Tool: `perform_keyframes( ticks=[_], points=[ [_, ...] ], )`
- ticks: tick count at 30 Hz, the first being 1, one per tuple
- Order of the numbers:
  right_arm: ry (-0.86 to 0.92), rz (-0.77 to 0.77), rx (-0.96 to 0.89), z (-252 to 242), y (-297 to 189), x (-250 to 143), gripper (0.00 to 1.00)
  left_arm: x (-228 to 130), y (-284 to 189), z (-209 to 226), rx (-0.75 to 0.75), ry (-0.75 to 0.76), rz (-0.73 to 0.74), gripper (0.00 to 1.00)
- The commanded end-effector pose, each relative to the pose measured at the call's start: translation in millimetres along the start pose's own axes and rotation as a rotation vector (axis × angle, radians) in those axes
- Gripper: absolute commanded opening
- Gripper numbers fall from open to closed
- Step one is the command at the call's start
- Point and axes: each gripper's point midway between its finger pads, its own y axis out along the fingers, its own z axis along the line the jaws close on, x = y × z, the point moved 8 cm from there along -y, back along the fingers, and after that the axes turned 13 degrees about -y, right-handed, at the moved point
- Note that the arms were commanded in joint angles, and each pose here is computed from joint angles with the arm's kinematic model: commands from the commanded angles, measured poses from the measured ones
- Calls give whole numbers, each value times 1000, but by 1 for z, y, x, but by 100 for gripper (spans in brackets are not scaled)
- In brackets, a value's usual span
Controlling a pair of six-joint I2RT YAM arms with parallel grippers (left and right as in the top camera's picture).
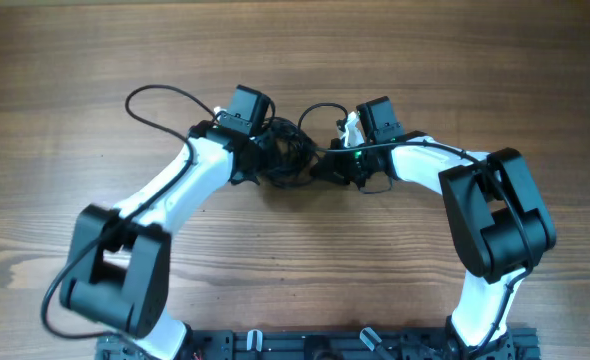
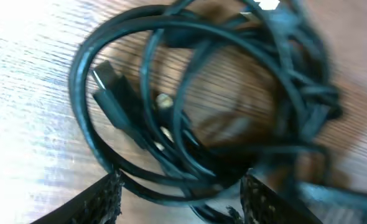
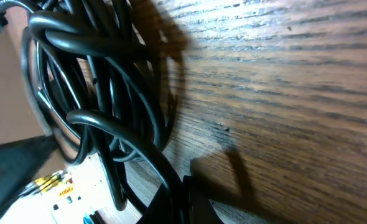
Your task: Untangle cables
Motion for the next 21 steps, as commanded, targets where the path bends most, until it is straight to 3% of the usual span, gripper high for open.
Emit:
perform_keyframes(
  ticks=[1,6,11,16,21],
  points=[
    [-19,-10,-30,0,3,2,5,10,28,7,53,-52,-23,61],
    [-48,-5,-20,1,3,1,4,18,37,8,39,-70,-35,57],
    [-47,-5,-19,1,3,1,5,15,25,14,33,-87,25,65],
    [-48,-7,-22,1,3,1,5,22,-13,16,26,-91,-61,70],
    [-48,-8,-22,1,3,2,5,17,-7,21,59,-100,-26,77]
  ],
)
